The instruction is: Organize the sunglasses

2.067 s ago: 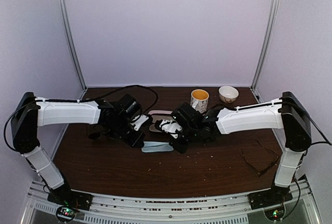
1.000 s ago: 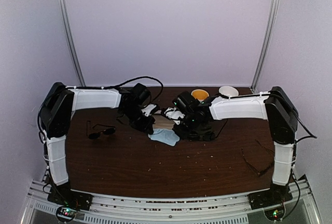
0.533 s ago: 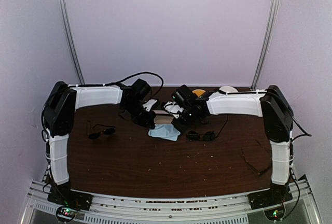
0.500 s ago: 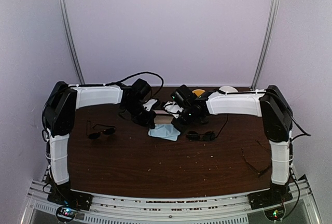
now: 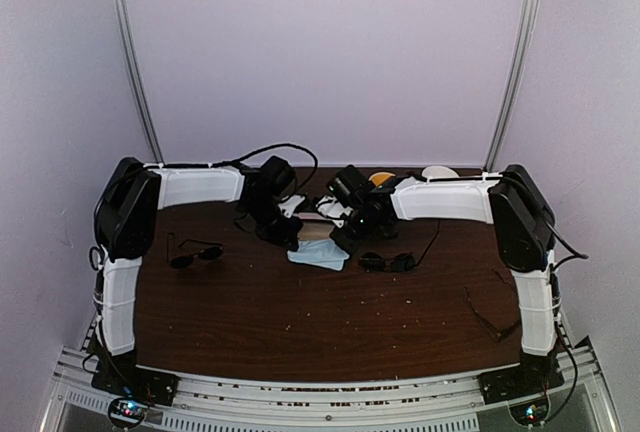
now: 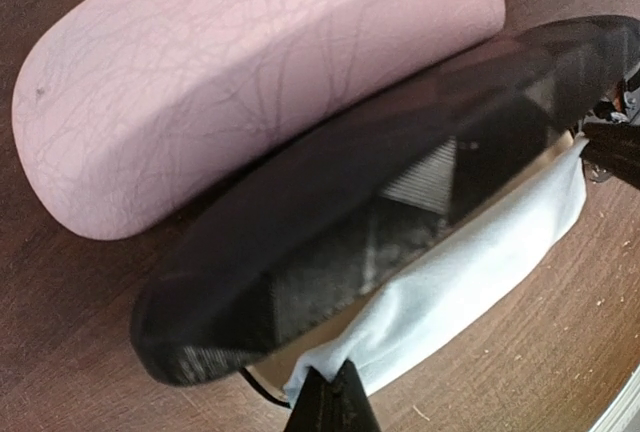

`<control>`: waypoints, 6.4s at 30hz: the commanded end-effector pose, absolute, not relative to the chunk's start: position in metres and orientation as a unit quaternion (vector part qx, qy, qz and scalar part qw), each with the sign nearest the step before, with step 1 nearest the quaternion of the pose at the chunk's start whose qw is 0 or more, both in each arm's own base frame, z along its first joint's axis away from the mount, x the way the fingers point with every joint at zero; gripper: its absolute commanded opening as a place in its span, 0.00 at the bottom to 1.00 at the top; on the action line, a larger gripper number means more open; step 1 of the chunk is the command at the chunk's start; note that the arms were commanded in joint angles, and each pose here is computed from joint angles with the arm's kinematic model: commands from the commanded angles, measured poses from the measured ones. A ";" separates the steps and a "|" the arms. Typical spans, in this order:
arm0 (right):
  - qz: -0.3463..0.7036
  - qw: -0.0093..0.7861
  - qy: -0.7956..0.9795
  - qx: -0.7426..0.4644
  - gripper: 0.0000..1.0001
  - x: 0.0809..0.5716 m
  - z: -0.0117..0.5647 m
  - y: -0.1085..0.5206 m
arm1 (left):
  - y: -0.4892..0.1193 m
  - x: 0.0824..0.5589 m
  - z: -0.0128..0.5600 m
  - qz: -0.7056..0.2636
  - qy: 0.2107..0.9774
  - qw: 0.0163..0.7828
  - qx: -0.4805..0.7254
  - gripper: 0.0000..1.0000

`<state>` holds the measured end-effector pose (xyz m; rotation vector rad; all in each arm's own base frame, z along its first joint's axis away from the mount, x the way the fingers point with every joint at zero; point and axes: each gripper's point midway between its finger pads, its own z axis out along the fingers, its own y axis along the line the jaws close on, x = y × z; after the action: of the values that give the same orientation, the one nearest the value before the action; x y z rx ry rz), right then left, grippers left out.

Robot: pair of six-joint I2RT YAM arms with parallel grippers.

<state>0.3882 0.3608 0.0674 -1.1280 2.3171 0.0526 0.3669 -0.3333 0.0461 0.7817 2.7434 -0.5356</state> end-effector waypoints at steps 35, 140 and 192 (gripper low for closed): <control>-0.016 0.334 0.870 -0.363 0.00 0.422 0.057 0.353 | -0.330 0.395 0.024 -0.149 0.946 0.150 0.245 0.00; 0.041 0.306 0.944 0.114 1.00 0.265 0.125 0.153 | -0.202 0.248 0.154 -0.168 0.866 0.420 0.211 0.95; 0.052 0.373 0.926 -0.009 0.07 0.355 0.077 0.184 | -0.218 0.248 0.150 -0.193 0.869 0.397 0.222 0.94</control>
<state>0.3515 0.1804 0.0716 -0.0254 2.3838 0.1074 0.2417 -0.2062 0.1280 0.5752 2.2651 -0.4318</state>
